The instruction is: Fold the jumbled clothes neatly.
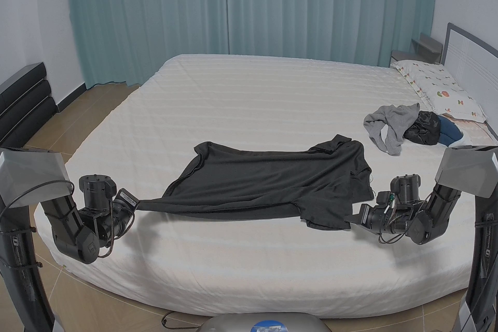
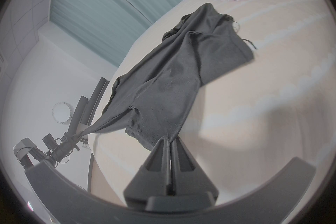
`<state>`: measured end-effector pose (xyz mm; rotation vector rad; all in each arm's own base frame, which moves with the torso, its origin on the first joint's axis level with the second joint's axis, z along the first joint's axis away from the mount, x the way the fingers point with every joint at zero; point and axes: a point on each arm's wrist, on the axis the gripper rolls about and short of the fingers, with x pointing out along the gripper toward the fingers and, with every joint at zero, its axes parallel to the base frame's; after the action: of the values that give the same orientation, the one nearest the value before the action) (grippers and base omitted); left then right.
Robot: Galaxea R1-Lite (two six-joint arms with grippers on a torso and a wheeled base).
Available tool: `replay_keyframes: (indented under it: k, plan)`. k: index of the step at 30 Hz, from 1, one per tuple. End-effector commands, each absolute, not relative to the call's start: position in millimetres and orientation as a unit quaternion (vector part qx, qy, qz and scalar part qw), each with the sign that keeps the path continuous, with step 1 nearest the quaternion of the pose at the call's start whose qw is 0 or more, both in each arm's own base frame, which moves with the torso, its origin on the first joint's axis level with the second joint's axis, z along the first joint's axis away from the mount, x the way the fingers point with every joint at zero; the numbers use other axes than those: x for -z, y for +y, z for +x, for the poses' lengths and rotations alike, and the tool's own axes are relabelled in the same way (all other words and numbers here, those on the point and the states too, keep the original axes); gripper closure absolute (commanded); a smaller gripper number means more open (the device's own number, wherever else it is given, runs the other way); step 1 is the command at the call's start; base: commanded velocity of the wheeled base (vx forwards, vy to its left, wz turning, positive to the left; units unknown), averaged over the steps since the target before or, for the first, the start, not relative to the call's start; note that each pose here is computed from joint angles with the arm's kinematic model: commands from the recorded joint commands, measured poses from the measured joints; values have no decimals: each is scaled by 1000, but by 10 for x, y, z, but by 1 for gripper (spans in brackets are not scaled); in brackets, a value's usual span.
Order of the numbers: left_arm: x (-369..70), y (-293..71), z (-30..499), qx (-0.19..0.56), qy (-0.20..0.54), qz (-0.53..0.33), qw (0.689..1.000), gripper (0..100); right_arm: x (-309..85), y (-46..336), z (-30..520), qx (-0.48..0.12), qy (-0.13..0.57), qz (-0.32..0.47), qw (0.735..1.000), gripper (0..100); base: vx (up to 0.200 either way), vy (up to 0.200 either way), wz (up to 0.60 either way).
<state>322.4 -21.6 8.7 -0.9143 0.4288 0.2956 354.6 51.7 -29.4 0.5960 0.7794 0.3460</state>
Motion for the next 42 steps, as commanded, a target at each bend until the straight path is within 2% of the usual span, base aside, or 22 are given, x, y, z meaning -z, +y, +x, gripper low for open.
replay_keyframes:
  k: [1, 9, 16, 29, 33, 42]
  plan:
    - [-39, -228, 3098, -144, 227, -419, 867, 100, 96, 411, 3320, -154, 373, 290, 868, 100, 0, 0, 0]
    - [18, -300, 2845, -132, 275, -361, 882, 100, -23, 129, 2833, -111, 393, 303, 861, 100, 0, 0, 0]
    - [38, -306, 2577, -118, 318, -294, 894, 100, -60, -20, 2384, -100, 419, 293, 853, 100, 0, 0, 0]
    - [100, -473, 2158, -68, 392, -195, 896, 100, 30, -22, 1752, -104, 487, 236, 834, 100, 0, 0, 0]
    - [127, -508, 2027, -51, 415, -161, 894, 100, 49, -16, 1659, -84, 519, 217, 822, 100, 0, 0, 0]
    - [153, -527, 1999, -46, 424, -152, 891, 100, 42, 5, 1507, -110, 563, 178, 800, 100, 0, 0, 0]
